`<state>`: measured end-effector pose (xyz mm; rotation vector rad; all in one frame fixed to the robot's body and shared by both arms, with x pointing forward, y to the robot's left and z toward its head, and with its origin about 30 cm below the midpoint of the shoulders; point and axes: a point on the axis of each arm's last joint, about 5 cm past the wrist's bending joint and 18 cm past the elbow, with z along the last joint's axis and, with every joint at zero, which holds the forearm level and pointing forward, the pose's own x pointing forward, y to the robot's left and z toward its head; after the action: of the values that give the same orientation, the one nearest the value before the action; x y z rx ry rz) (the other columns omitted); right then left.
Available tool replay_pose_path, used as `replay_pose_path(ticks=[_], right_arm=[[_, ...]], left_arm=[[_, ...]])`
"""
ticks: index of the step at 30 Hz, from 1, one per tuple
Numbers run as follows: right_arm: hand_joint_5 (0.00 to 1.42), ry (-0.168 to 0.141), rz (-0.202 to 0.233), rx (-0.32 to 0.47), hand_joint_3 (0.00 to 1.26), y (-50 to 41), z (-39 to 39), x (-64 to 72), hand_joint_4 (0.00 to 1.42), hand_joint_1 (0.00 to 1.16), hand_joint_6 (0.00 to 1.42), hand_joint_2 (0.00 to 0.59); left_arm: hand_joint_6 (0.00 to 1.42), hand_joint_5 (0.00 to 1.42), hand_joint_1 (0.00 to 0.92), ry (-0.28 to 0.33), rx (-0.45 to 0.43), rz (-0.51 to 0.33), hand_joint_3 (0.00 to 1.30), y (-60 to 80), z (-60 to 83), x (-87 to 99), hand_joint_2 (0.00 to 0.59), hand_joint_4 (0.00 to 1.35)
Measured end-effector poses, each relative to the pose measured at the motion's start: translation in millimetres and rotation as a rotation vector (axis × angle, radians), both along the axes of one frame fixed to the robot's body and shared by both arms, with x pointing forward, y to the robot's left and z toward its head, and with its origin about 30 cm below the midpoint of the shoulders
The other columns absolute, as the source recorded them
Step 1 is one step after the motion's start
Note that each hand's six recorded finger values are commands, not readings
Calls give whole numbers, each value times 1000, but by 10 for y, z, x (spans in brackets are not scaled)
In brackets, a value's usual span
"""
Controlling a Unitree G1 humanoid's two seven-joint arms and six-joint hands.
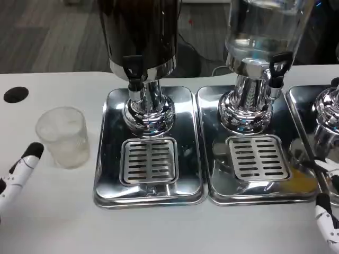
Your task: Grasp the cup under the faucet to collect the drink, then remove the cup.
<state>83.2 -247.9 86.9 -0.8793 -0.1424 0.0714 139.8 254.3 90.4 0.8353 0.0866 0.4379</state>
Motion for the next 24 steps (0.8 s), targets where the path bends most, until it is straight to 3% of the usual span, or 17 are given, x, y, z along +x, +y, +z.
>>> replay_pose_path(ticks=[4, 7, 13, 24], right_arm=[[118, 0, 12, -1, 231, 11, 12, 5, 141, 473, 0, 586], [118, -17, 28, -5, 232, 34, 40, 29, 141, 473, 0, 586], [118, -9, 35, -6, 240, 37, 42, 35, 141, 471, 0, 586], [119, 9, 48, -4, 249, 37, 45, 13, 142, 472, 0, 586]], left_arm=[[368, 131, 81, 18, 19, 17, 76, 36, 41, 130, 37, 12], [369, 129, 81, 44, 64, 7, 73, 31, 80, 282, 37, 11], [435, 182, 109, 107, 104, -1, 115, -13, 78, 535, 44, 61], [497, 259, 141, 225, 153, -56, 197, -148, -52, 842, 43, 149]])
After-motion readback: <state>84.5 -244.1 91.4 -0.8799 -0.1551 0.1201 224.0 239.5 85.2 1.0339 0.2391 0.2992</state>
